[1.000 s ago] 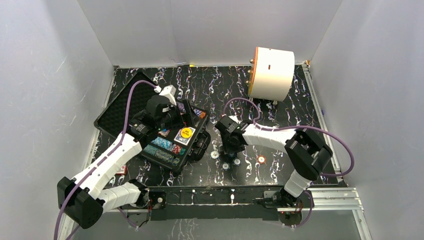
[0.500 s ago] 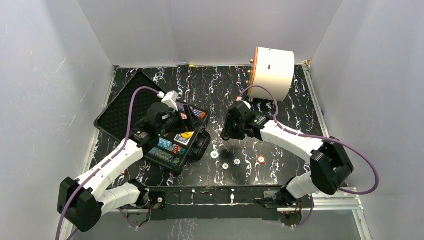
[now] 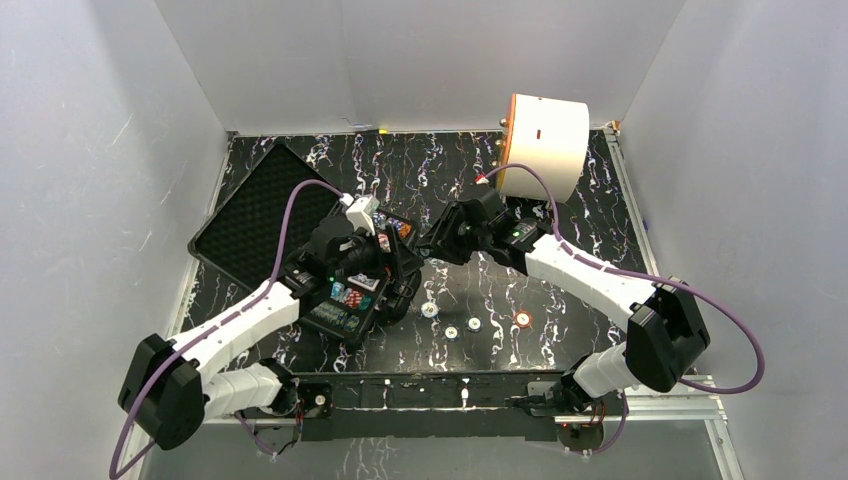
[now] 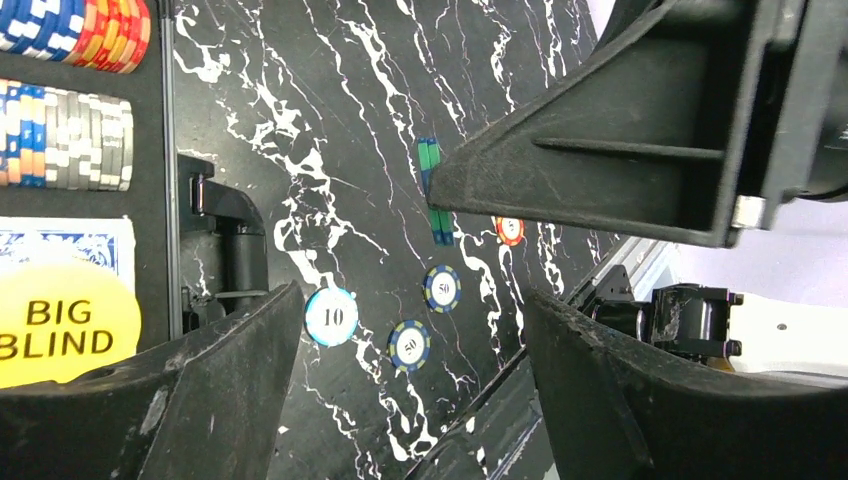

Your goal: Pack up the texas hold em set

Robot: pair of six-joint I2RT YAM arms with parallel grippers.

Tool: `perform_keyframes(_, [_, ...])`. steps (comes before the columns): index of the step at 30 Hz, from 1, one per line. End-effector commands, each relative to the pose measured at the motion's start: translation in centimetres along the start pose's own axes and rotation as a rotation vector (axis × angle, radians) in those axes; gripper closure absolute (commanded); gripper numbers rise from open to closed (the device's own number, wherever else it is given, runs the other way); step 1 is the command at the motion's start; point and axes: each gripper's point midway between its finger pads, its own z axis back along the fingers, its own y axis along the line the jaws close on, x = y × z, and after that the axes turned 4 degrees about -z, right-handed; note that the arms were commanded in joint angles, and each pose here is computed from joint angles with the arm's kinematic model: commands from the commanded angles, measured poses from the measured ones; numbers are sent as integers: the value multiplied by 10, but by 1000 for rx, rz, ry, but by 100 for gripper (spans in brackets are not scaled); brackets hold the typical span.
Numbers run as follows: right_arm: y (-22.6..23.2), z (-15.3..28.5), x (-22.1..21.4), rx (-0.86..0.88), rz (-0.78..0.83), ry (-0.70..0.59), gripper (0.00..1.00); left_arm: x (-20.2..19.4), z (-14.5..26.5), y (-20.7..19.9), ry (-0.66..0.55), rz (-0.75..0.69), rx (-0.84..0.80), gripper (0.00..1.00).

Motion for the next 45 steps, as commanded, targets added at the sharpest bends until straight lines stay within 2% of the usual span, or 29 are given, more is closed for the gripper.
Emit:
perform_keyframes(1, [43,8,5,170,-65,13,60,14,-9,-15,-57,-36,-69,21])
perform_keyframes(5, [47,7,-1,203,-86,49,60,21,-10,-20,-119,-37,-92,25])
perform_keyframes(10, [51,10,-2,223,-106,56,60,31,-7,-21,-177,-44,-94,44])
perform_keyframes(15, [49,9,-3,211,-116,57,60,43,-1,-25,-244,-39,-97,55])
perform_keyframes(21, [49,5,-5,212,-124,73,60,43,-3,-22,-250,-42,-89,82])
perform_keyframes(26, [49,3,-7,216,-117,86,60,45,-5,-18,-250,-53,-62,100])
perform_keyframes(29, [46,2,-6,200,-97,77,55,47,-5,-14,-247,-68,-33,100])
perform_keyframes(32, [46,4,0,209,-16,49,22,35,-3,-5,-160,-98,25,100])
perform_keyframes(34, [46,7,7,222,52,13,8,20,2,3,-54,-131,75,100])
perform_keyframes(35, [46,10,13,230,74,-5,5,16,5,6,-8,-147,103,100])
perform_keyframes(40, [22,25,44,184,97,-112,4,-18,38,37,246,-187,297,100])
perform_keyframes(45, [-20,33,60,67,79,-195,5,-43,70,53,443,-187,421,100])
